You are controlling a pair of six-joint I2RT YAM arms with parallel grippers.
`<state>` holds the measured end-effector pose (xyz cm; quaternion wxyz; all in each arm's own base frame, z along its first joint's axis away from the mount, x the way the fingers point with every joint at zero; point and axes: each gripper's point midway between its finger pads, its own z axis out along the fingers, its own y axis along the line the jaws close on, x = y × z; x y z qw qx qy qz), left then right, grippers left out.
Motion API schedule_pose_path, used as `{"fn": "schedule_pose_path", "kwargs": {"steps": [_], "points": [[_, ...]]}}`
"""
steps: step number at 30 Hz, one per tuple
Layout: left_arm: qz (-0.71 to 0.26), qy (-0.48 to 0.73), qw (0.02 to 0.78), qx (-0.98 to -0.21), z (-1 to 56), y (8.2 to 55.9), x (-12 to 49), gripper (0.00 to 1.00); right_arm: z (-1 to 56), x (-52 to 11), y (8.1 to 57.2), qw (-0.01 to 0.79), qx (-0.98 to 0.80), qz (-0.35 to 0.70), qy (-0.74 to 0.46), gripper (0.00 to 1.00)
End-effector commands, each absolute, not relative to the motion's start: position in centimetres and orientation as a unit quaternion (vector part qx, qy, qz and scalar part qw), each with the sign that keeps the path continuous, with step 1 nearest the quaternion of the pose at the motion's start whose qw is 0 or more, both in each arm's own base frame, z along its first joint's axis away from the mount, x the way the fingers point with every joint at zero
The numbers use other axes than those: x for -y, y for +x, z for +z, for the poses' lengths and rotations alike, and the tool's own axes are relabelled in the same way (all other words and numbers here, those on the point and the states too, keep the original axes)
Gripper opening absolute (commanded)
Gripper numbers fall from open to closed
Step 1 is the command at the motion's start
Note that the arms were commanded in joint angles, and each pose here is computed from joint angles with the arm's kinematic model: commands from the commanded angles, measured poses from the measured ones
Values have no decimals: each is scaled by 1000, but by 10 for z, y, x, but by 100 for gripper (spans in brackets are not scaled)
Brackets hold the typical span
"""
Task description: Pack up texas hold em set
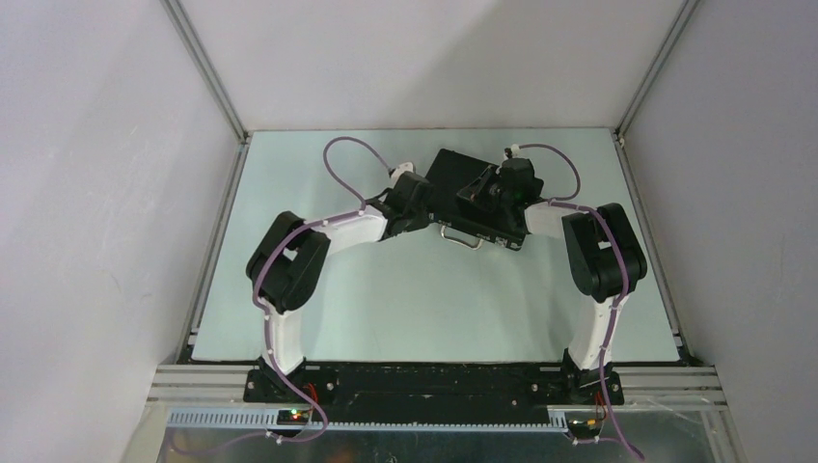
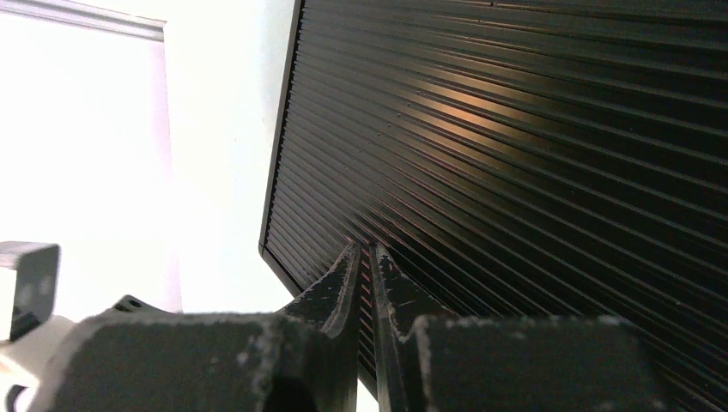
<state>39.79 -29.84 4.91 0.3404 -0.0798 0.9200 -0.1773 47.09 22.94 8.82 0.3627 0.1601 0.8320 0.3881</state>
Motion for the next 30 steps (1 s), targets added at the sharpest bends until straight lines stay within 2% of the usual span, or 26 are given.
{"fn": "schedule_pose_path", "kwargs": {"steps": [1, 5, 17, 30], "points": [[-190, -72, 372, -906, 73, 426, 306, 0, 54, -214, 458, 332, -859, 350, 175, 12], [-189, -69, 363, -910, 65, 433, 306, 0, 53, -215, 457, 330, -859, 350, 174, 12], [-170, -70, 358, -916, 60, 412, 287, 0, 54, -216, 458, 330, -858, 354, 172, 11], [-180, -67, 339, -921, 48, 415, 298, 0, 53, -217, 457, 328, -857, 358, 170, 11]]}}
